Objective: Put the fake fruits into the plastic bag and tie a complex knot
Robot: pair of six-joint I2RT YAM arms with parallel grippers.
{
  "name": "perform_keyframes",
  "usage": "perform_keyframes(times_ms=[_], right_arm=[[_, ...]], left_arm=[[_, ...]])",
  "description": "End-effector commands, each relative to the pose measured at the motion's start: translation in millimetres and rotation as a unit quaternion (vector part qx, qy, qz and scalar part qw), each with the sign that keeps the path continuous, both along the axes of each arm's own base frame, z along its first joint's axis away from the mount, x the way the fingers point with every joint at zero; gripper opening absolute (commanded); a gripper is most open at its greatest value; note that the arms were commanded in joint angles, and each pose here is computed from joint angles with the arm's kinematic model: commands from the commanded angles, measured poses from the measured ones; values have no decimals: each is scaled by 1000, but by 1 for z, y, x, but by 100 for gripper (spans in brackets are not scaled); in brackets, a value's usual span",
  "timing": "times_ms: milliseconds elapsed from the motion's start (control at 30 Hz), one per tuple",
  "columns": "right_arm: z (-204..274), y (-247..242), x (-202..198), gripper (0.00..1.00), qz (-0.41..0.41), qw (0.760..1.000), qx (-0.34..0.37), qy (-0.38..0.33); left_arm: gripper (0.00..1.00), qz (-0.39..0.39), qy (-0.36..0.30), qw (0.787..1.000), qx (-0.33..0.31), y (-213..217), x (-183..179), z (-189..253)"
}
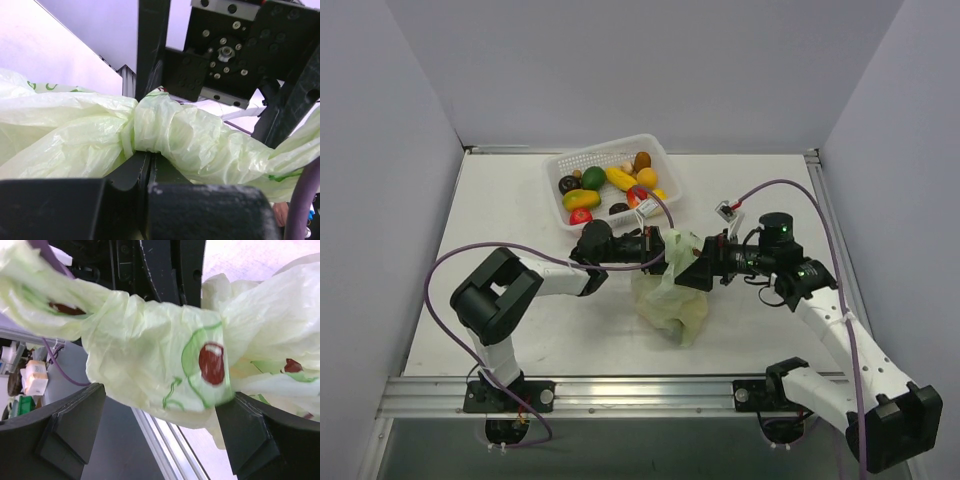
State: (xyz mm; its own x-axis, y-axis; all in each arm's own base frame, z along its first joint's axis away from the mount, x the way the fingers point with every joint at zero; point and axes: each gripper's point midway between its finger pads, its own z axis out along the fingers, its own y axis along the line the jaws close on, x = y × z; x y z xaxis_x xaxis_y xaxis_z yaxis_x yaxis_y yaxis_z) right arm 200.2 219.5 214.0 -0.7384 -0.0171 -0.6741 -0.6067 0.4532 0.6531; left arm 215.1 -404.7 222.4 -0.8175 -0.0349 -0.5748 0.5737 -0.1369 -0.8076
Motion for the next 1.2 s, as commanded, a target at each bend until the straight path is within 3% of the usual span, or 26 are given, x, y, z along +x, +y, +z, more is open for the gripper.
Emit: perform_keyframes(times_ms=[0, 100, 267, 300, 367, 400, 533, 900, 967, 1000, 1100, 1167], right_arm=[[10, -18, -11, 93, 15, 1000, -17, -18], [8, -30, -1, 85, -12, 1000, -16, -12], [-6, -30, 3, 51, -19, 1000, -11, 20], [-6, -29, 2, 40, -19, 1000, -7, 22], [-6, -25, 6, 31, -25, 999, 12, 19], [1, -20, 9, 20, -20, 999, 25, -2], [5, 3, -7, 0, 19, 999, 40, -8], [-13, 32, -21, 0, 59, 998, 31, -2], [-8, 27, -18, 9, 66, 997, 17, -29], [-11, 21, -24, 20, 69, 998, 2, -14], [-3, 0, -35, 40, 86, 994, -42, -57], [1, -14, -29, 42, 56, 992, -71, -87]], left_arm=[[0, 5, -43, 998, -34, 4, -4, 25], [0, 4, -43, 999, -32, 4, -3, 24], [0, 3, -45, 999, -31, 3, -1, 26], [0, 2, -44, 999, -30, 2, -1, 25], [0, 2, -44, 999, -31, 0, 0, 26], [0, 4, -43, 999, -31, -1, 0, 26], [0, 14, -35, 999, -28, -7, 6, 22], [0, 35, -4, 999, -33, -19, 18, 16], [0, 34, -3, 999, -33, -19, 17, 15], [0, 32, -3, 999, -34, -18, 16, 16], [0, 28, -5, 999, -35, -17, 14, 16], [0, 26, -8, 999, -36, -16, 12, 18]])
